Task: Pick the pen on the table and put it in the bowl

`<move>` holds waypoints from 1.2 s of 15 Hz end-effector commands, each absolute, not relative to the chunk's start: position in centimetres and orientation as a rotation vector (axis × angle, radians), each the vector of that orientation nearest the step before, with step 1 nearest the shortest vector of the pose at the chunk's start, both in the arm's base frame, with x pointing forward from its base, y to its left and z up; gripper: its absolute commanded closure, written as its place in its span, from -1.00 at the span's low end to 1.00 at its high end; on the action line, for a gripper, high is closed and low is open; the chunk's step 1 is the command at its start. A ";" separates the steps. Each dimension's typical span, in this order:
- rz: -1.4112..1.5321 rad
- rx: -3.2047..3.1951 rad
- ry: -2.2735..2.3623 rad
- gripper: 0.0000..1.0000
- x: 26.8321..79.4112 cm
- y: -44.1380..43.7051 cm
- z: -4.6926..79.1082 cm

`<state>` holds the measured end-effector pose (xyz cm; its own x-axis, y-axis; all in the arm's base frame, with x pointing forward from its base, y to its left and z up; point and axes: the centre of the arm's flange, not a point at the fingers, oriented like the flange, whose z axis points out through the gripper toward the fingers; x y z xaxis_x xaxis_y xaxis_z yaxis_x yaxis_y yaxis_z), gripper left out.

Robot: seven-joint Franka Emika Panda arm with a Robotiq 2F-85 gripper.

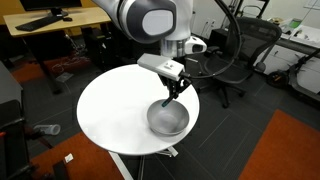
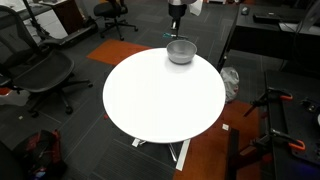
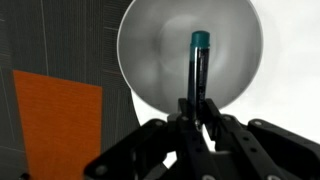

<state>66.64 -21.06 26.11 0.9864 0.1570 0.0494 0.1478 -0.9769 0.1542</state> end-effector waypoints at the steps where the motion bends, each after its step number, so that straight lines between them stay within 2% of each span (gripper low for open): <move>1: 0.151 3.000 0.159 0.91 64.8 -21.6 25.4; 9: 0.111 3.030 0.099 0.91 64.3 -22.7 22.8; 10: 0.106 3.032 0.090 0.13 64.3 -22.7 22.6; 11: 0.101 3.035 0.090 0.10 64.2 -22.8 22.5; 13: 0.099 3.039 0.083 -0.16 64.1 -22.8 22.3; 18: 0.101 3.038 0.072 -0.95 64.1 -22.9 22.3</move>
<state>64.50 -23.10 21.99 0.9955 0.0839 0.0444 0.0784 -0.9903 0.1145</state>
